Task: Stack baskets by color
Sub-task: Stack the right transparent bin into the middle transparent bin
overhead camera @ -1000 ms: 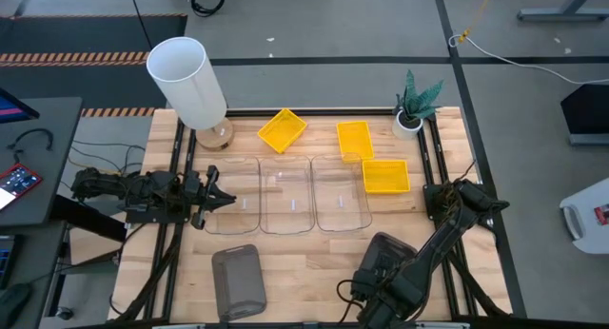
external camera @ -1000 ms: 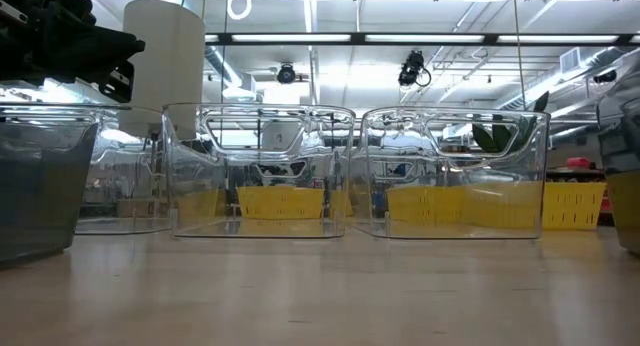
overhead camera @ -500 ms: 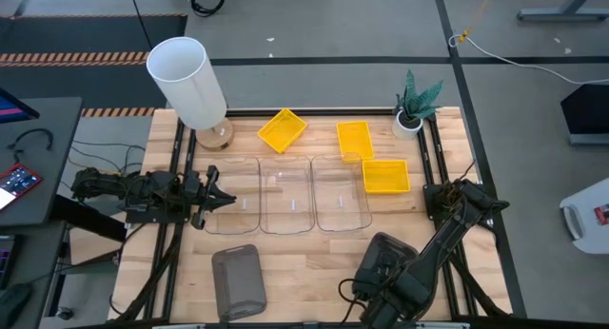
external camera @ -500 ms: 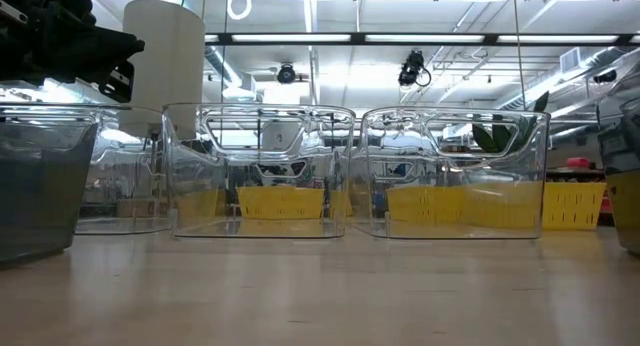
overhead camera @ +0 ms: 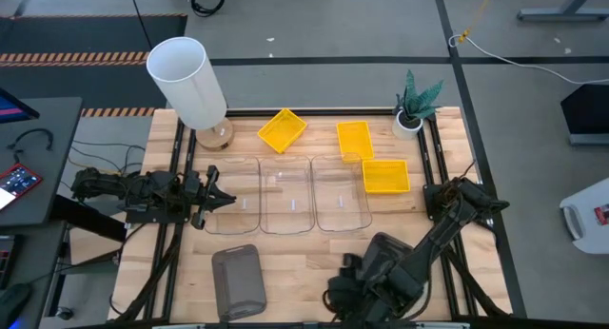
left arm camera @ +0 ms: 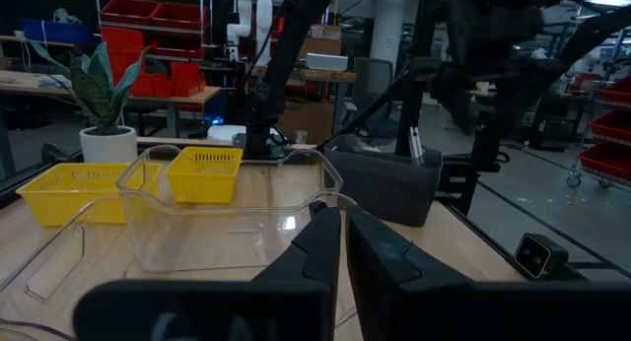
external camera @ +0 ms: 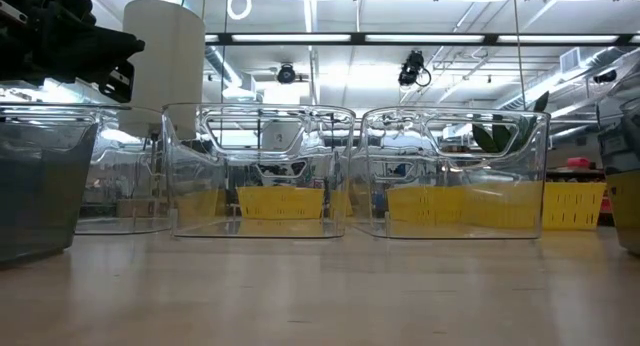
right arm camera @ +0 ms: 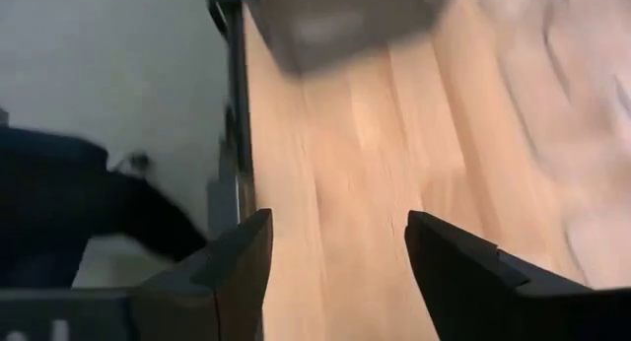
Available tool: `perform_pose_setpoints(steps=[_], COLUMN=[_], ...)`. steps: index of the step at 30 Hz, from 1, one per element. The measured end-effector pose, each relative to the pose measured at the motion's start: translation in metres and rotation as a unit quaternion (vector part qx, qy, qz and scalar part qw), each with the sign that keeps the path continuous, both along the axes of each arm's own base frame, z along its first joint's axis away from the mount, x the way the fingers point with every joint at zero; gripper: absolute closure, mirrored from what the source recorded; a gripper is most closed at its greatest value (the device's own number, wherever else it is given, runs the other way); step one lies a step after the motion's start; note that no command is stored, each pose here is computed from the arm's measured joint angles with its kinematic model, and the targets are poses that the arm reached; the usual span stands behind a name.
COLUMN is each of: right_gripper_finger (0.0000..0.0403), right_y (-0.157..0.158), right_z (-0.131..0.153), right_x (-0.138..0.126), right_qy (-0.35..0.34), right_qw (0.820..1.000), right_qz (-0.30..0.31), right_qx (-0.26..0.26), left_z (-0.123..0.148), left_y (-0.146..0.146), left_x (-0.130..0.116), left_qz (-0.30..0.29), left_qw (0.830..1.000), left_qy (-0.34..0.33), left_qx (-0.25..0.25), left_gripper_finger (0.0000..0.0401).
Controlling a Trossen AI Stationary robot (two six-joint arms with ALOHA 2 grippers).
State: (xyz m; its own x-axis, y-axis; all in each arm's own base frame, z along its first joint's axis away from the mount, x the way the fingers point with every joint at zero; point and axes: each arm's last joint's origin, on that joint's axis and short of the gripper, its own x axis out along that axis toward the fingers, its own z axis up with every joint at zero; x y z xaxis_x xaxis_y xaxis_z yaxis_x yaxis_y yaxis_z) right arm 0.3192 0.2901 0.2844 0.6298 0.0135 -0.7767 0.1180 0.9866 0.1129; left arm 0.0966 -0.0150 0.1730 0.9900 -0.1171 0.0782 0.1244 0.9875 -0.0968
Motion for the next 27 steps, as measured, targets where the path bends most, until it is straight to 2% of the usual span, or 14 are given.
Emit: perform_pose_setpoints(steps=[5,19,27], right_gripper_finger=[0.0172,0.0174,0.0175], right_y=[-0.005,-0.019,-0.024], right_z=[-0.007,-0.002,0.001], right_x=[0.023,0.042,0.05], right_qy=[-0.074,-0.121,-0.135], right_qw=[0.997,0.985,0.98], right_qz=[0.034,0.081,0.106], right_qx=[-0.015,-0.094,-0.098], left_z=[0.0,0.0,0.0], left_y=[0.0,0.0,0.0], left_x=[0.0,0.0,0.0], left_qz=[0.0,0.0,0.0], left_qw=[1.0,1.0,1.0], left_qy=[0.0,0.0,0.0], left_qx=[0.0,0.0,0.0], left_gripper_finger=[0.0368,0.0373,0.0366])
